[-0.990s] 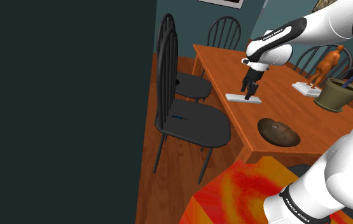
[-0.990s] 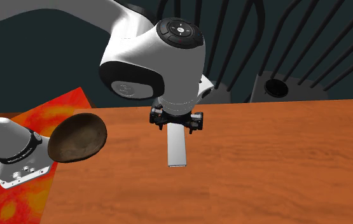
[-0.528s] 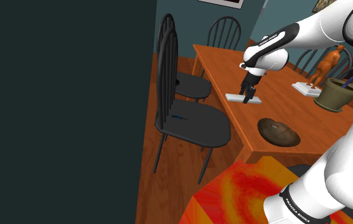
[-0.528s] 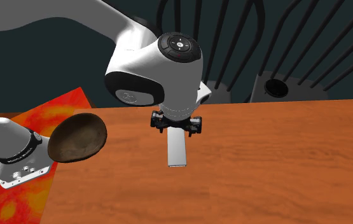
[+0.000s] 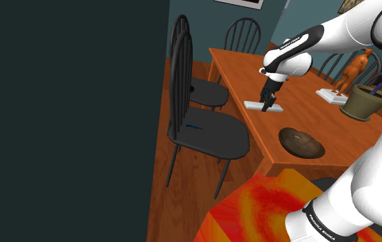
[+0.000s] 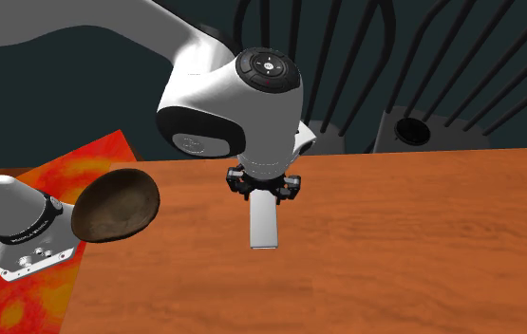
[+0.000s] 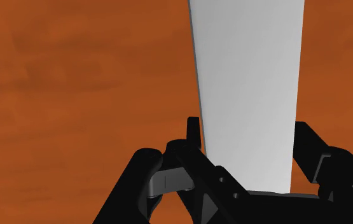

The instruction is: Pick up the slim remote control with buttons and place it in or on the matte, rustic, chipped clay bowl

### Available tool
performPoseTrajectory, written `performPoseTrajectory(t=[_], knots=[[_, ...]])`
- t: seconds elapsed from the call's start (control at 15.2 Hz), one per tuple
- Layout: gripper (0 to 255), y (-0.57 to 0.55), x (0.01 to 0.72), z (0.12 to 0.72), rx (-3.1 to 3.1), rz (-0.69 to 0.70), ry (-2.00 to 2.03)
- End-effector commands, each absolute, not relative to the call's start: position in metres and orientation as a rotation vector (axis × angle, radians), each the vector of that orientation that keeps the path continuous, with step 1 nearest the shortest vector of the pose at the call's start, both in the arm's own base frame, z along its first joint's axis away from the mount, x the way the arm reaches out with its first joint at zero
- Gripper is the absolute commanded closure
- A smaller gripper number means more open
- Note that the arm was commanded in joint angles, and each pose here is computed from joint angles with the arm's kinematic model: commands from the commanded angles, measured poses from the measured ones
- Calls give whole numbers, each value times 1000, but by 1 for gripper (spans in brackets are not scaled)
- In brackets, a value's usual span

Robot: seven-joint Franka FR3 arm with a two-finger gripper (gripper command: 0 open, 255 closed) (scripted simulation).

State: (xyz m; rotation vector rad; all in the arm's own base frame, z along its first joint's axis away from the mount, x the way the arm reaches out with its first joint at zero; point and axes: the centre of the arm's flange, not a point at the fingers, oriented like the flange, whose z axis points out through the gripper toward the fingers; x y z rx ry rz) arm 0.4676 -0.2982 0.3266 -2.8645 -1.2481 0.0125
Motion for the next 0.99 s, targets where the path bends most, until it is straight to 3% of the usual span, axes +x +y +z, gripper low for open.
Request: performPoseTrajectory(t=[0.0,0.92], knots=[[255,-298,467,326,-2864,14,-1247],[255,-298,467,373,-2864,14,-1247]])
